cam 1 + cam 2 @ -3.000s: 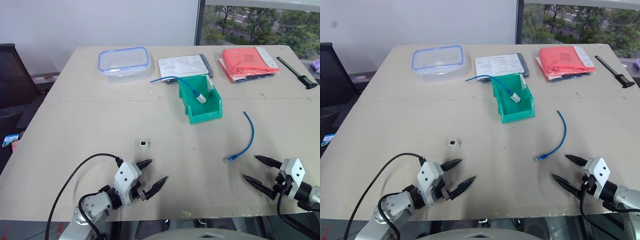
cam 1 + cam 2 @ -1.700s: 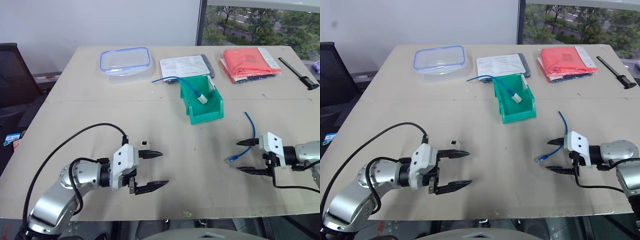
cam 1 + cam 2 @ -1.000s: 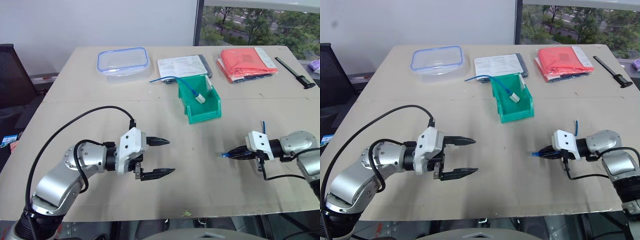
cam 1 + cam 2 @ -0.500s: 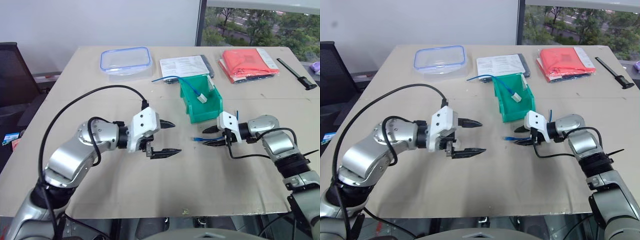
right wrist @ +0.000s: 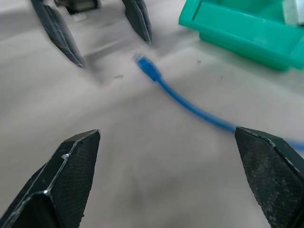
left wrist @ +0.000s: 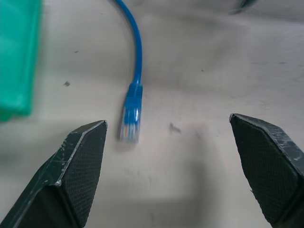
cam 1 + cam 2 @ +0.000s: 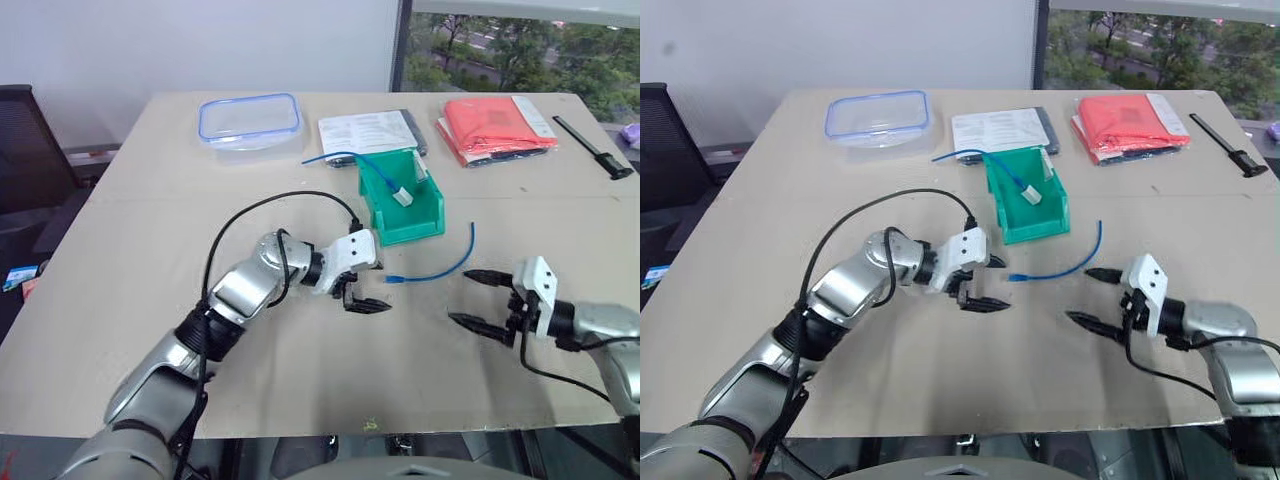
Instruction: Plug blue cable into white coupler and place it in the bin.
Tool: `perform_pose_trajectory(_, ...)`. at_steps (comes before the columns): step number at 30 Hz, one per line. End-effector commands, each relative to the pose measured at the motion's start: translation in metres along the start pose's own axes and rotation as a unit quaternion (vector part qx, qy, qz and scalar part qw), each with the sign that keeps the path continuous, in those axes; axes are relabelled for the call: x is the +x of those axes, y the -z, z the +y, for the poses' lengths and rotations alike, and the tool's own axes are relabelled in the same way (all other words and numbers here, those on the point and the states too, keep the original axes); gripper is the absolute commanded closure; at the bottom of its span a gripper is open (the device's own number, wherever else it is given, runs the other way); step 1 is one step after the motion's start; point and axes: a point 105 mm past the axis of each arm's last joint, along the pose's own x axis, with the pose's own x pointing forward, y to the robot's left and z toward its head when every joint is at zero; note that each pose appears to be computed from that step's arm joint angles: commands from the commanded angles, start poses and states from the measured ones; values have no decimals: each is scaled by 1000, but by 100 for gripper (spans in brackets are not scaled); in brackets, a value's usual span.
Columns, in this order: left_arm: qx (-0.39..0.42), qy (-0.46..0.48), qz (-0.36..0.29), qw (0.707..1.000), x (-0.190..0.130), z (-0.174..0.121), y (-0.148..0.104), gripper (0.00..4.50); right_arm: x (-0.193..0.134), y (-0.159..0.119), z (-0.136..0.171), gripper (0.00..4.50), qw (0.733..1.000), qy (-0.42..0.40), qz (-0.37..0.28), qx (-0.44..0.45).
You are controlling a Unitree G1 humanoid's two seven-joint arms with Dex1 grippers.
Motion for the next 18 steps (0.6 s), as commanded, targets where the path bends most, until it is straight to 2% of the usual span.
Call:
perform_pose_trajectory(1, 21, 5, 10, 1000, 3, 5, 1, 24, -15, -26, 4, 7, 998, 14, -48, -41)
perform_pose_trajectory(7, 15, 14, 12, 1000, 11, 10, 6, 24, -16, -37, 11, 7, 995, 20, -92, -36)
perform_pose_trajectory(15, 13, 23, 25, 999, 20, 15, 11, 24, -16, -35, 12, 7, 995, 22, -90, -36)
perform_pose_trajectory(18, 10, 23, 35, 999, 20, 17, 16, 105, -17, -34, 12, 0, 995, 24, -87, -37)
